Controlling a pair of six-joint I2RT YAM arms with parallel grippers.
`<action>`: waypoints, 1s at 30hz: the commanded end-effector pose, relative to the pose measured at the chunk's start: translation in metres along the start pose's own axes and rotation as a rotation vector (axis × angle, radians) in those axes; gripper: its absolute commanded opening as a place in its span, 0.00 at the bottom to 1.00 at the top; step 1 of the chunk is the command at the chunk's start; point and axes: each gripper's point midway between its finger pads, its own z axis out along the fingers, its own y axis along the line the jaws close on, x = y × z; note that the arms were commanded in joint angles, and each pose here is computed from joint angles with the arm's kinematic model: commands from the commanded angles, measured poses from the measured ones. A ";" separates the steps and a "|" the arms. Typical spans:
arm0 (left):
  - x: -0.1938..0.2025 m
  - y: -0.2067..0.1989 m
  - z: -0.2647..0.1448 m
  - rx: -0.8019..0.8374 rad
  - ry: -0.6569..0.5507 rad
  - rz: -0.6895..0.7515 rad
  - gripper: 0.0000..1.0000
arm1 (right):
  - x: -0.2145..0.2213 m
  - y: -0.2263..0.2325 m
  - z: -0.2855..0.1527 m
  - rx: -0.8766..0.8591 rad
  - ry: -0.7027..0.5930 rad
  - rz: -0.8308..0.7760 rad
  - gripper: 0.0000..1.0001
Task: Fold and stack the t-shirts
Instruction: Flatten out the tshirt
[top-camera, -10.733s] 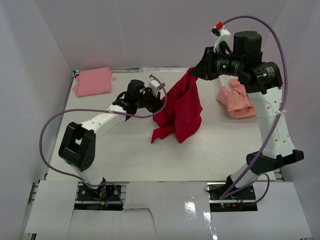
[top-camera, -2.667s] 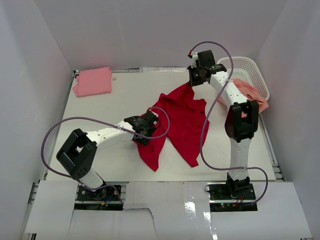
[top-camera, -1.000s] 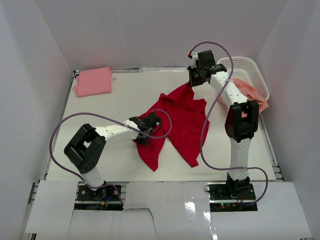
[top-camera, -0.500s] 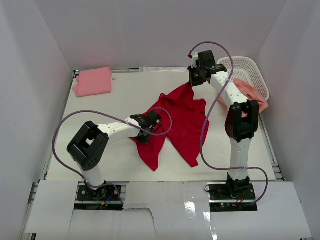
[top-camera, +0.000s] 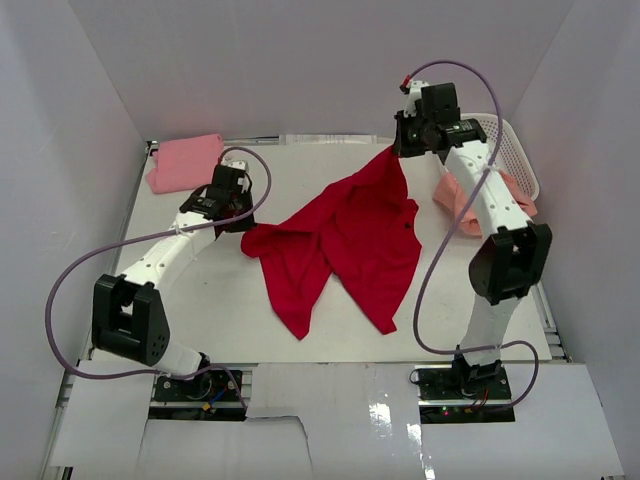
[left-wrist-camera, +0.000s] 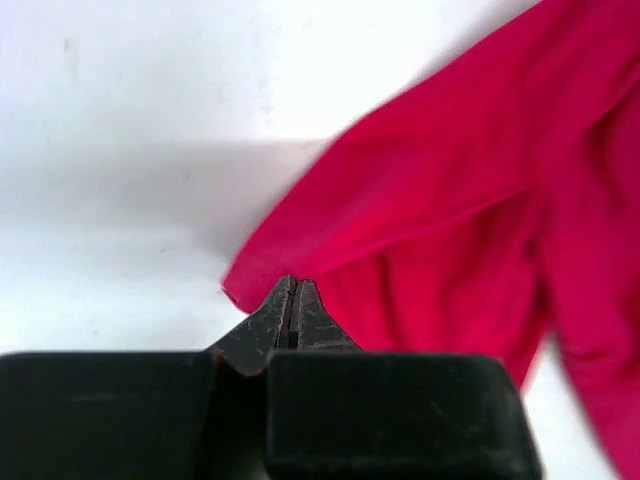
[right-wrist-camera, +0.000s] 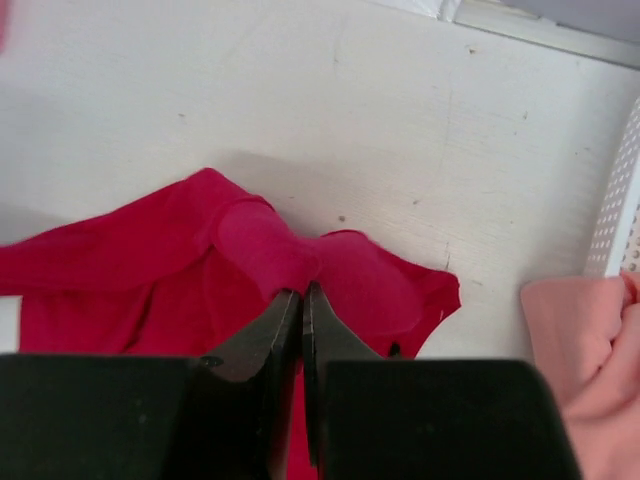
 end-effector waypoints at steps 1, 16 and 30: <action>-0.061 -0.030 -0.040 0.116 -0.186 -0.035 0.00 | -0.047 0.035 -0.071 -0.102 -0.196 0.013 0.08; -0.166 -0.048 -0.166 0.227 -0.526 -0.062 0.00 | -0.075 0.071 -0.243 -0.143 -0.515 -0.086 0.08; -0.150 -0.030 -0.285 0.336 -0.866 -0.002 0.00 | -0.058 0.129 -0.436 -0.302 -0.918 -0.263 0.08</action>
